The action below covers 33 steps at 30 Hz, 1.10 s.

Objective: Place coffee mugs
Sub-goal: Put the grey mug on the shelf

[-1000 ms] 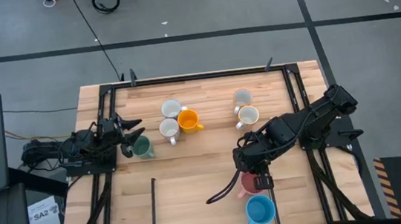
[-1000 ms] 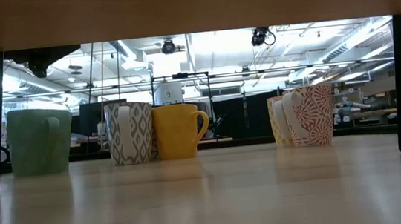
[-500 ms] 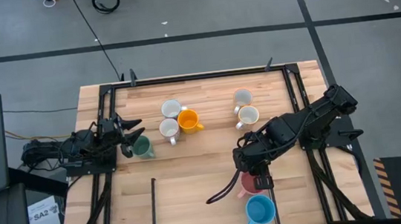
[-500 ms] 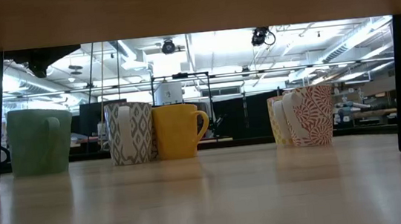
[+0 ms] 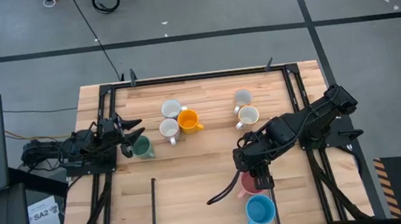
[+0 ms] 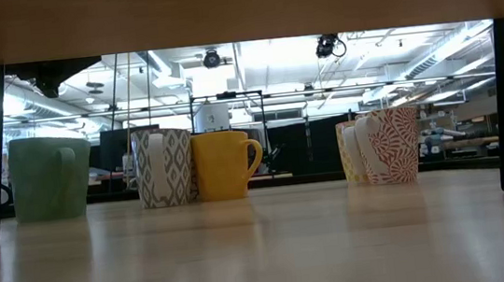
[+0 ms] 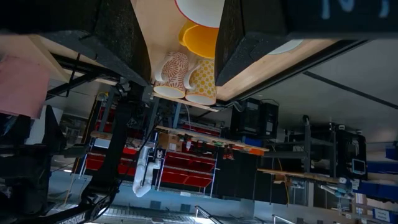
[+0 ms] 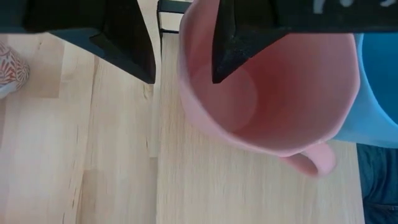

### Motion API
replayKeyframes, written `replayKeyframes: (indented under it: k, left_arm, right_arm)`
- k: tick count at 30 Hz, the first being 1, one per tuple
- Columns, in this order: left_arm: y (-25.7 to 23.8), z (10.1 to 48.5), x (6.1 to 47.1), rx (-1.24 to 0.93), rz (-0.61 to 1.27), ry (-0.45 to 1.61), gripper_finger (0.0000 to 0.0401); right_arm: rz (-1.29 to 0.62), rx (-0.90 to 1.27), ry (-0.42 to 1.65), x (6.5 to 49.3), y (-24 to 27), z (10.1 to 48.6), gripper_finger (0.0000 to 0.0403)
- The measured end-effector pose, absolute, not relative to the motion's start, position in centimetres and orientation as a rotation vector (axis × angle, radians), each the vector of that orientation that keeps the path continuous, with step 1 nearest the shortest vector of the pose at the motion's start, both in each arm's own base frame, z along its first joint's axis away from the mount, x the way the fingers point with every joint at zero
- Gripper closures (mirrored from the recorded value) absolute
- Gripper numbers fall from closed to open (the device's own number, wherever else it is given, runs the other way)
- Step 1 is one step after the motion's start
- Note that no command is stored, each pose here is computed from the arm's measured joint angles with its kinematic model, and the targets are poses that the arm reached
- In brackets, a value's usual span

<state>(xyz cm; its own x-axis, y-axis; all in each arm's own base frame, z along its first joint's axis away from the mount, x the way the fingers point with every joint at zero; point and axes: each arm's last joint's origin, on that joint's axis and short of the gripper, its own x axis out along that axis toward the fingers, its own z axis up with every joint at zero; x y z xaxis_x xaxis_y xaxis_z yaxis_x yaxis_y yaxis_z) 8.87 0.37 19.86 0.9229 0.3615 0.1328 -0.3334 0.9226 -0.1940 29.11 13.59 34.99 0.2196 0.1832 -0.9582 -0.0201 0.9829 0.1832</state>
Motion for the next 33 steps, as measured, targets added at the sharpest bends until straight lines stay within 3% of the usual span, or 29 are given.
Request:
replayKeyframes:
  k: [9,23,33]
  left_arm:
    - [0.4,19.9,8.9,-0.169,0.359,-0.168,0.0216]
    - [0.4,19.9,8.9,-0.167,0.359,-0.168,0.0216]
    - [0.4,19.9,8.9,-0.17,0.359,-0.168,0.0216]
  right_arm:
    - [0.15,0.149,1.322,29.1,13.6,35.7,0.024]
    - [0.203,0.16,1.185,26.9,12.4,39.9,0.0241]
    - [0.072,-0.084,0.976,24.2,8.8,43.1,0.0241]
